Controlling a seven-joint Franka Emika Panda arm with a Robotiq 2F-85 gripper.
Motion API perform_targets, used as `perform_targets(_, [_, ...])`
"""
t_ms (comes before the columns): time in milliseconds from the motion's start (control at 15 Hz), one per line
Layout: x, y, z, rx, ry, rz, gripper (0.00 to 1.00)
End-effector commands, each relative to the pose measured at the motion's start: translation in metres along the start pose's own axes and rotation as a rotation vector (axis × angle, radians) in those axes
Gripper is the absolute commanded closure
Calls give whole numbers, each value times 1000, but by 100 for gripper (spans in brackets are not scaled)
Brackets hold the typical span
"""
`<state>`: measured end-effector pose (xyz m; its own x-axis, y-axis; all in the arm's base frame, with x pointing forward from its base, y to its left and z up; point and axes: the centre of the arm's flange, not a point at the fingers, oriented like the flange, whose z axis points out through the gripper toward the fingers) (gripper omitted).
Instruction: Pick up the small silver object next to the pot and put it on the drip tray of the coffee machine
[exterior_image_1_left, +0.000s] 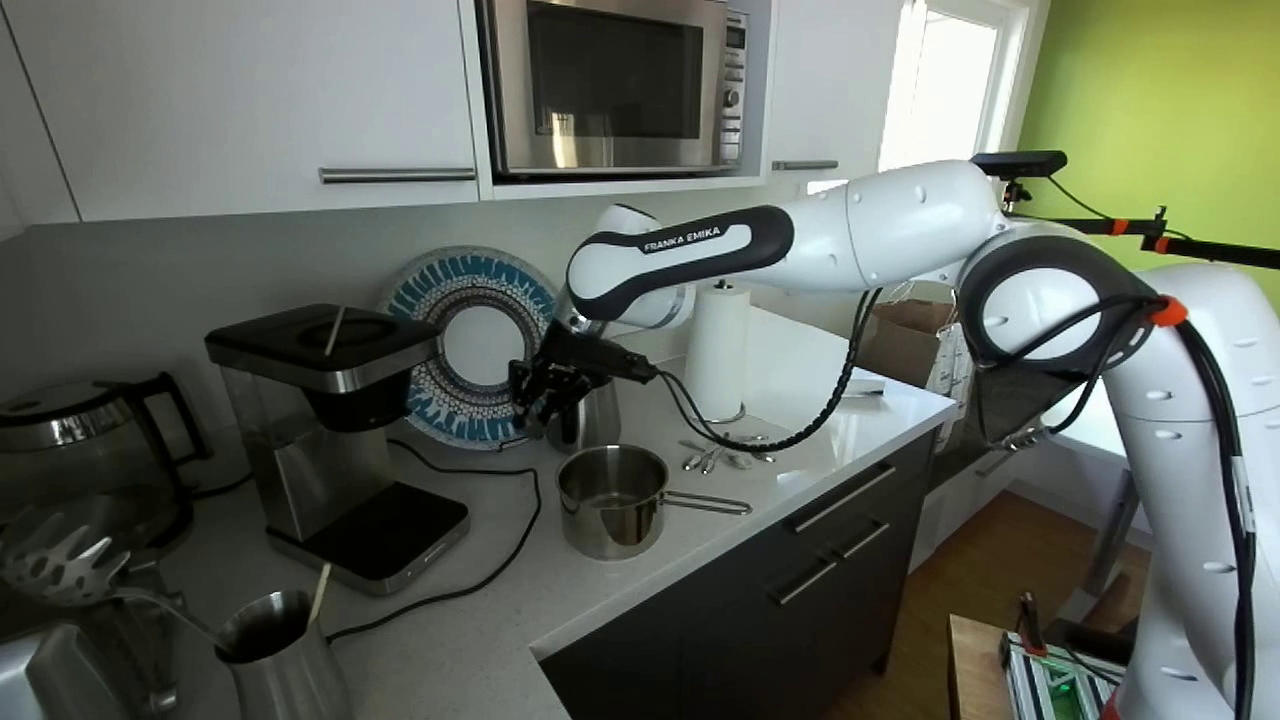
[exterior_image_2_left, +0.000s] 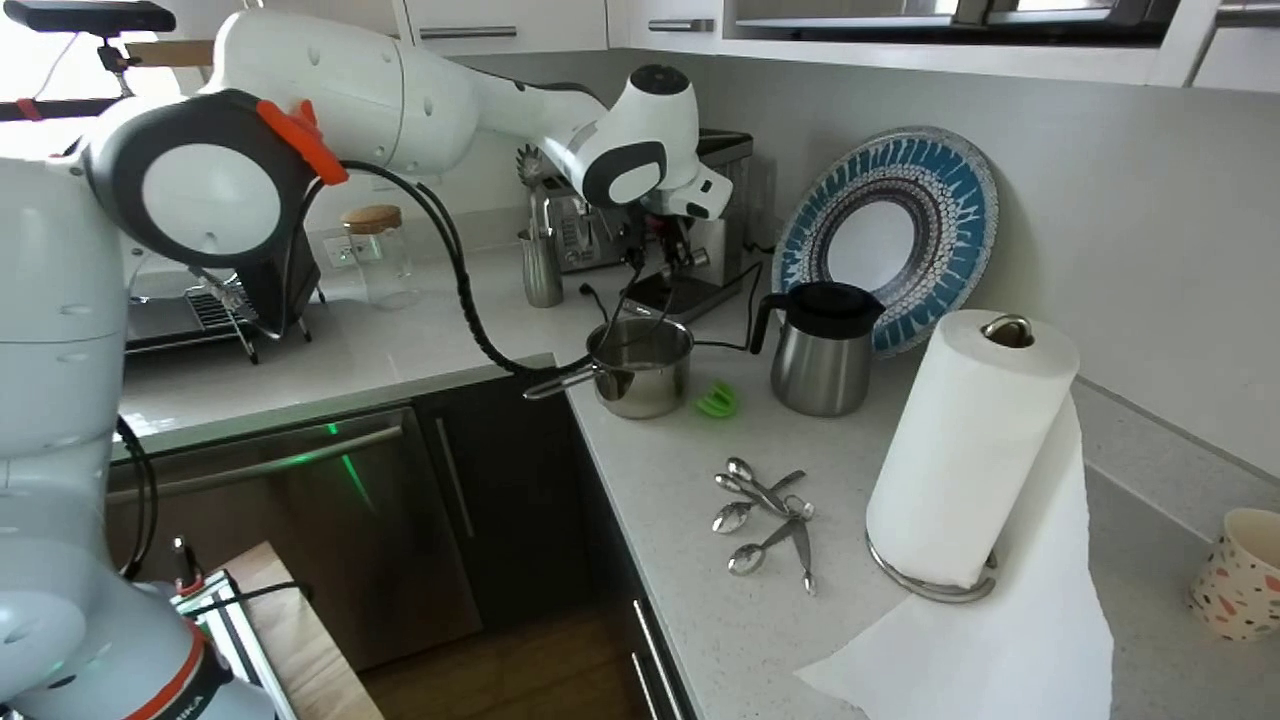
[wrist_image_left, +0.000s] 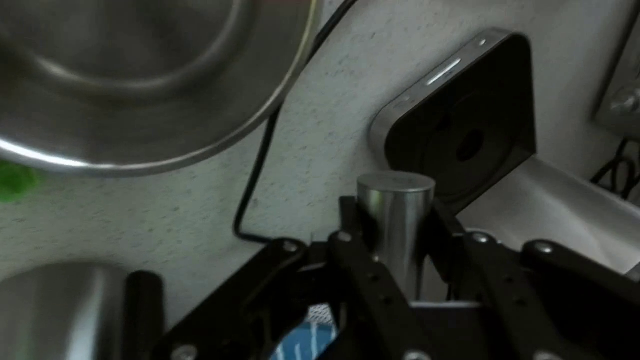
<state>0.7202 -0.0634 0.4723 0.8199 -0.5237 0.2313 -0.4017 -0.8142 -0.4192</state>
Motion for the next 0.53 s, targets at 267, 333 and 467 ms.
perform_targets(267, [-14, -58, 29, 53, -155, -184, 63])
perform_targets(333, [-14, -61, 32, 59, -164, -196, 63])
perform_targets(467, [-11, -61, 37, 62, -165, -205, 63])
